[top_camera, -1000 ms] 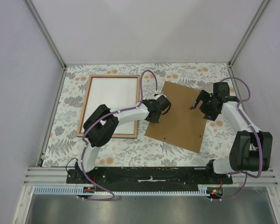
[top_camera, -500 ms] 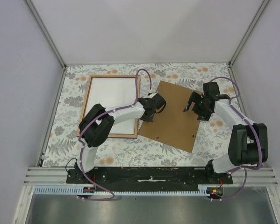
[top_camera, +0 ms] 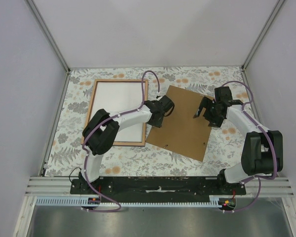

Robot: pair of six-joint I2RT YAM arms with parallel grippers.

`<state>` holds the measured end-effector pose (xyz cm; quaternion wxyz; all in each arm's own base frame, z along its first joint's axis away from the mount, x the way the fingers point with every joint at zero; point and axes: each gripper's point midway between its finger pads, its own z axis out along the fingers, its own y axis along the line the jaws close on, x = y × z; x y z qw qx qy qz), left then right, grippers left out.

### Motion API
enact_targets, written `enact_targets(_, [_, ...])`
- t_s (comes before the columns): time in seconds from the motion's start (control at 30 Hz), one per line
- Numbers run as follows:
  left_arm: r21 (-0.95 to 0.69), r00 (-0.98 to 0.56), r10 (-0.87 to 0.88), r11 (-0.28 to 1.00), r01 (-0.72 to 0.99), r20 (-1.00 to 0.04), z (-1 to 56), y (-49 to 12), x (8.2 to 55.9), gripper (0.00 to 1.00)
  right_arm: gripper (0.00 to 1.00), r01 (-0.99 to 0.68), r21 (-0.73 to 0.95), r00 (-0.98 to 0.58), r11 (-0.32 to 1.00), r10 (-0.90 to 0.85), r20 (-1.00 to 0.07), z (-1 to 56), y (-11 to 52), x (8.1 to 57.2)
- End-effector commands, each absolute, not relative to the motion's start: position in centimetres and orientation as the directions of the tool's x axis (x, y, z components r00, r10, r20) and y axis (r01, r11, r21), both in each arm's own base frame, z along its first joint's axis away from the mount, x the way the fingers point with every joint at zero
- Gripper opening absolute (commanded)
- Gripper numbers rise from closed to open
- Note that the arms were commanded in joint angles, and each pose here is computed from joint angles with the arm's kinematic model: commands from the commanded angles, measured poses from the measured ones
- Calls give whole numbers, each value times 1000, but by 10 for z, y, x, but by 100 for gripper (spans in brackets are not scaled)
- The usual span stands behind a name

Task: Put the photo into the frame
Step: Move the backboard to the center of the board.

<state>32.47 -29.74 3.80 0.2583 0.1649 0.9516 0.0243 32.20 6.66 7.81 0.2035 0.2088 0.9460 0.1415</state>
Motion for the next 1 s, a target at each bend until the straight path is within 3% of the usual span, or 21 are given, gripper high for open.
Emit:
enact_targets(0.0, [67,-800,322,939,336,-506,52,-299,337,41,98,311,359,-812,880,442,-382,92,64,335])
enact_targets(0.3, [-19,-806,350,913,407,-477,40,-298,336,33,98,311,361,-811,879,444,-382,92,65,335])
enact_targets(0.97, [-114,-796,337,887,447,-503,48,-307,326,35,98,308,364,-812,879,442,-382,92,66,336])
